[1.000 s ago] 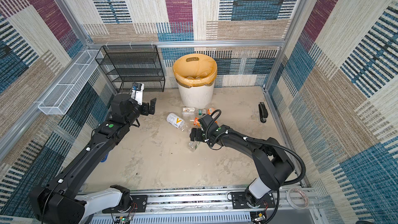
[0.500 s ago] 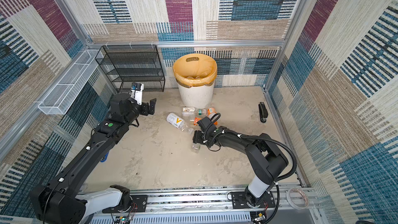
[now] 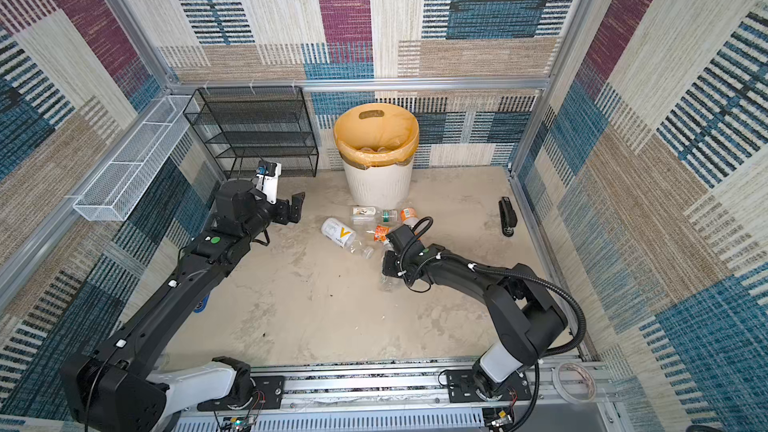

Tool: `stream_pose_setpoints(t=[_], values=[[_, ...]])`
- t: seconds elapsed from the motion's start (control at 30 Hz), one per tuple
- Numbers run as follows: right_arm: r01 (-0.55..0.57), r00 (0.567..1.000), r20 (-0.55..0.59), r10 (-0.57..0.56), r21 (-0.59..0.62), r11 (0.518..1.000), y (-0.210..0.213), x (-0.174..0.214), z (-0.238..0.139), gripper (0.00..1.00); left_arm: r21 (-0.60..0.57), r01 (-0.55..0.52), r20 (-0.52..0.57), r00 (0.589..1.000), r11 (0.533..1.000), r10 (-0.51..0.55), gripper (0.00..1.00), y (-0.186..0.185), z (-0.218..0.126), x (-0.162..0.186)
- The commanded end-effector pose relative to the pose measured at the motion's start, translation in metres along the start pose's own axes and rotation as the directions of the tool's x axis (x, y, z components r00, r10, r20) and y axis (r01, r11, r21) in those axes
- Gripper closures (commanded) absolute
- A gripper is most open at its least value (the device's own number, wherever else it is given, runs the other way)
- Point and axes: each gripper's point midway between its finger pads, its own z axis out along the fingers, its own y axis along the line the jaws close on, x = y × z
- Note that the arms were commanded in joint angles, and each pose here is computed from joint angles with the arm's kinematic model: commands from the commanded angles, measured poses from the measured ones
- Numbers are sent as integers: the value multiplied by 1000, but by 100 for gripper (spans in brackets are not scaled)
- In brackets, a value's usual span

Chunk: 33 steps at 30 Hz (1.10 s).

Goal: Throw the plastic bottles in the bin
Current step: 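Lower the right gripper onto the white-capped clear bottle and close it, then lift the white-capped bottle with the right gripper and carry it over the bin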

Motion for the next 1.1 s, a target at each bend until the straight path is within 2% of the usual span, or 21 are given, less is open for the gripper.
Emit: stream_pose_setpoints(t=[0.0,0.13,0.23,0.33,0.37,0.43,0.5,0.6,0.7,0.77,0.8,0.83,0.87,0.9,0.93,1.03,1.07], values=[[25,997,71,-23,-31,999,4,-12,-12,67,25,-5,16,1000,1000,5,4,-4,1,-2],[77,984,167,-63,-82,994,10,-25,-40,67,41,-2,25,1000,999,1,4,-7,2,-2],[135,949,303,-81,-160,978,18,-46,-74,66,48,2,31,1000,999,-3,4,-8,2,-1],[202,885,457,-91,-200,959,23,-74,-115,66,72,3,40,999,997,-6,5,-13,2,-1],[239,846,523,-105,-196,951,27,-85,-135,66,83,2,48,999,997,-6,5,-15,2,-2],[317,747,651,-137,-167,933,34,-104,-173,65,98,7,61,998,995,-13,5,-17,2,-3],[372,611,776,-157,-106,922,39,-122,-217,65,114,11,75,997,993,-19,5,-20,1,-3],[418,362,919,-157,-10,909,46,-141,-288,64,134,27,101,994,991,-41,6,-24,1,-4],[447,97,989,-115,60,892,53,-144,-357,59,154,77,116,989,985,-95,8,-27,-1,-3],[434,-24,994,-109,109,895,58,-152,-389,59,133,127,107,984,983,-142,10,-22,-3,5],[431,-54,991,-119,131,893,63,-159,-397,59,112,163,98,980,980,-174,11,-18,-4,9],[436,-73,989,-131,150,888,72,-170,-402,59,98,201,91,973,975,-210,12,-16,-6,13],[439,-66,987,-145,160,884,82,-187,-401,60,103,239,84,965,966,-247,13,-16,-7,18],[441,-46,987,-156,160,883,93,-207,-397,62,114,266,75,958,957,-275,15,-19,-8,22],[442,-5,985,-171,156,883,104,-231,-389,64,119,291,62,952,949,-299,16,-21,-8,26],[439,225,939,-260,140,888,138,-318,-336,65,110,352,-5,935,929,-354,17,-31,-7,43],[454,286,911,-296,143,879,149,-340,-318,60,91,360,-22,933,928,-360,15,-35,-6,50]])
